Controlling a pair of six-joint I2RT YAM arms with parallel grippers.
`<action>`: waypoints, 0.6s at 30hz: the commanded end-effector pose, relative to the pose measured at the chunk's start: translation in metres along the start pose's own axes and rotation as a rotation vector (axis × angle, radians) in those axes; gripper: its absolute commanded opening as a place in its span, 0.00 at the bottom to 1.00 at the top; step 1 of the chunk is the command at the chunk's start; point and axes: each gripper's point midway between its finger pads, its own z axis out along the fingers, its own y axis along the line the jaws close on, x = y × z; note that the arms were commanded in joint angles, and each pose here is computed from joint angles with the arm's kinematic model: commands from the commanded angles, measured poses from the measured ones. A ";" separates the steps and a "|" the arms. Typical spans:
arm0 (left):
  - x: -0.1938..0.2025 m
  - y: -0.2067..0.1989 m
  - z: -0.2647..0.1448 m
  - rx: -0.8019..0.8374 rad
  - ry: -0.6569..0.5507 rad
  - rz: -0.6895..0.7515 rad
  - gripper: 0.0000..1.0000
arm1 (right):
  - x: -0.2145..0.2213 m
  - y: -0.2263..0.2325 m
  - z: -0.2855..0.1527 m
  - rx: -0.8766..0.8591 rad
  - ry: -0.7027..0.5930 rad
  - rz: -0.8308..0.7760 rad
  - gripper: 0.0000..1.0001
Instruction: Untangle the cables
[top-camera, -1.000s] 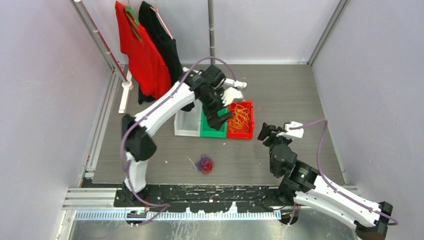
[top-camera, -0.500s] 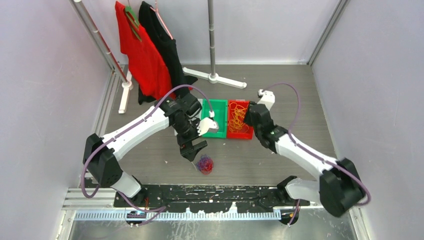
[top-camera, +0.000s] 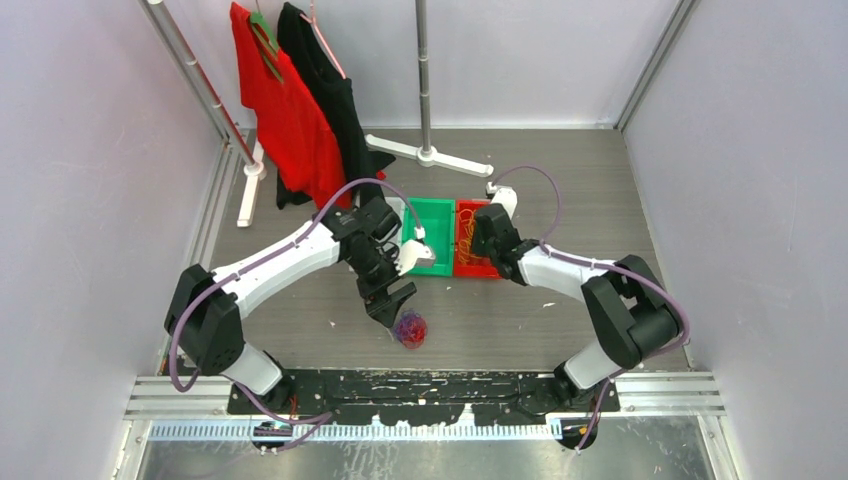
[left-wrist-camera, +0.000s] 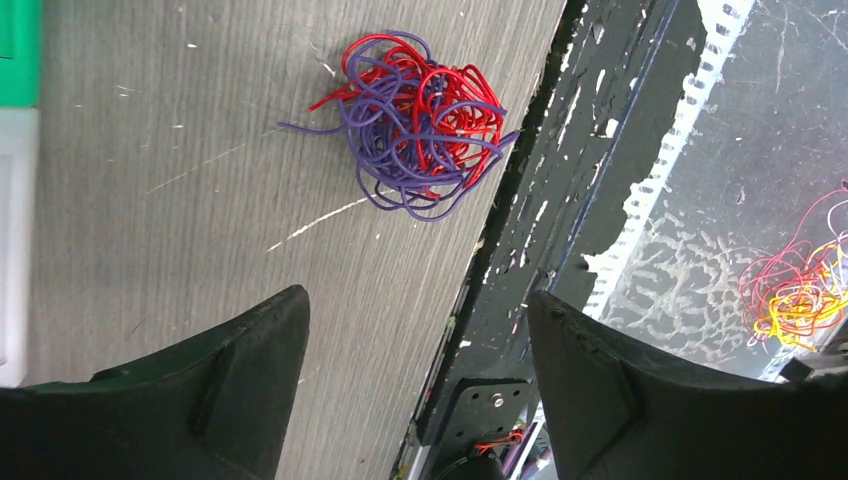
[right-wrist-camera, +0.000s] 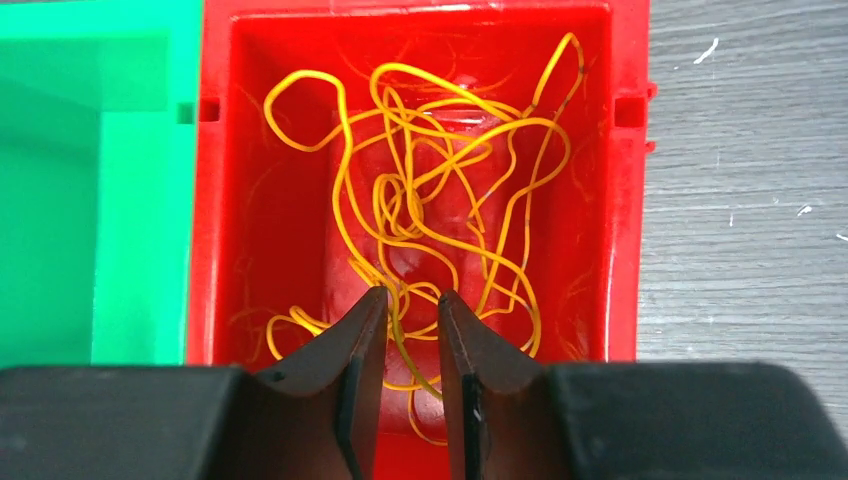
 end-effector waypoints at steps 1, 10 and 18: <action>-0.017 -0.002 0.011 0.040 -0.092 -0.014 0.77 | -0.049 0.020 -0.016 -0.077 -0.132 0.048 0.31; -0.029 -0.004 0.025 0.103 -0.137 -0.079 0.58 | -0.070 0.042 -0.104 -0.302 -0.220 0.075 0.65; -0.046 -0.001 0.026 0.102 -0.184 -0.080 0.59 | -0.010 0.048 -0.146 -0.445 -0.163 0.080 0.67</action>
